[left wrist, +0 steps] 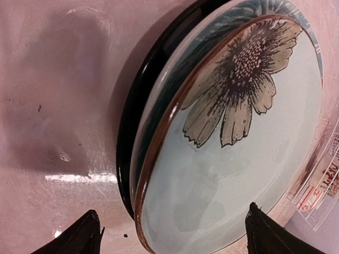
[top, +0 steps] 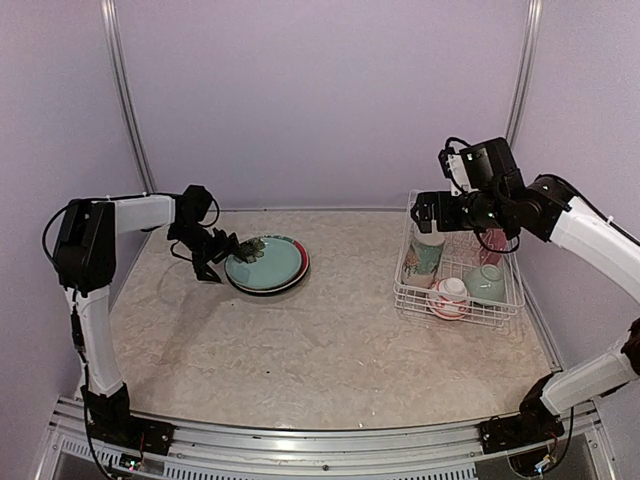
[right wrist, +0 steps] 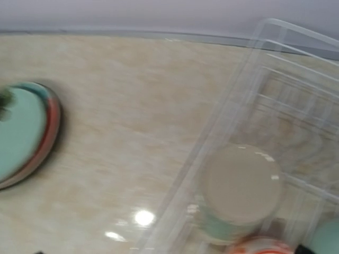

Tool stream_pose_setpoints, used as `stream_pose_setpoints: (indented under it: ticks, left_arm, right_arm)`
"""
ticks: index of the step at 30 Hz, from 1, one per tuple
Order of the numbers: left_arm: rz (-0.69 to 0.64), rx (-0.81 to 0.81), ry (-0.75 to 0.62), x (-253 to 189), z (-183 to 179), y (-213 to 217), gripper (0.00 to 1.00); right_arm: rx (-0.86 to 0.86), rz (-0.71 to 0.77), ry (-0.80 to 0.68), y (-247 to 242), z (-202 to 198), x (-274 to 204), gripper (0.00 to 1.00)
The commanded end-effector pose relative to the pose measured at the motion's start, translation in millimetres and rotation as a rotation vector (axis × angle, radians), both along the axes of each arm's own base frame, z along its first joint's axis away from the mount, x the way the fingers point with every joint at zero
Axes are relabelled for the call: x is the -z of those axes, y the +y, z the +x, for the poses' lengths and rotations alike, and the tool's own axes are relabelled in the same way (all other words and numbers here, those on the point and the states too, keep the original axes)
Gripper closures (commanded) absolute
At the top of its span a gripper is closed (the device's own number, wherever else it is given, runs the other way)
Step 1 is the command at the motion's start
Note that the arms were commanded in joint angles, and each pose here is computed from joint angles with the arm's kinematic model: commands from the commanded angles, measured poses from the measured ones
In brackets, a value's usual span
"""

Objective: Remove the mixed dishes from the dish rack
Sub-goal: Place the plate on the plate, then grab the plate from the dish rack.

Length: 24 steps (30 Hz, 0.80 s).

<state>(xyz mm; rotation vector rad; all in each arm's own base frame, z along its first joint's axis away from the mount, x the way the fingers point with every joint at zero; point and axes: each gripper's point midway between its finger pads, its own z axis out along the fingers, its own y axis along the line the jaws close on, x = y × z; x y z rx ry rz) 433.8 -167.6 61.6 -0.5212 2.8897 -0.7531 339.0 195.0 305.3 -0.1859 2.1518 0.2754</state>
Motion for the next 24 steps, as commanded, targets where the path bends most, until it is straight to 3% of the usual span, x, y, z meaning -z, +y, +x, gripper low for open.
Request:
stream_pose_setpoints:
  ticks: [1, 7, 13, 14, 17, 24]
  left_arm:
    - [0.045, 0.034, -0.018, 2.4, -12.3, 0.1, 0.07]
    - [0.041, 0.049, -0.114, -39.8, -30.8, 3.9, 0.01]
    - [0.035, 0.063, -0.217, -99.2, -41.0, 2.4, 0.01]
    - [0.020, 0.078, -0.241, -126.4, -43.4, -3.3, 0.01]
    - [-0.009, 0.137, -0.307, -149.8, -48.0, -18.8, 0.01]
    - [0.028, 0.194, -0.440, -186.4, -62.9, -28.9, 0.01]
  right_arm:
    - [0.068, -0.188, 0.021, -26.7, 18.8, 27.0, 0.00]
    - [0.123, -0.279, 0.054, -43.0, 52.6, 47.8, 0.00]
    - [0.317, -0.408, 0.181, -109.1, 87.5, 55.9, 0.00]
    - [0.383, -0.419, 0.229, -128.5, 90.8, 46.9, 0.00]
    - [0.447, -0.399, 0.286, -139.4, 90.5, 41.7, 0.00]
    - [0.630, -0.429, 0.225, -172.9, 107.9, 32.4, 0.00]
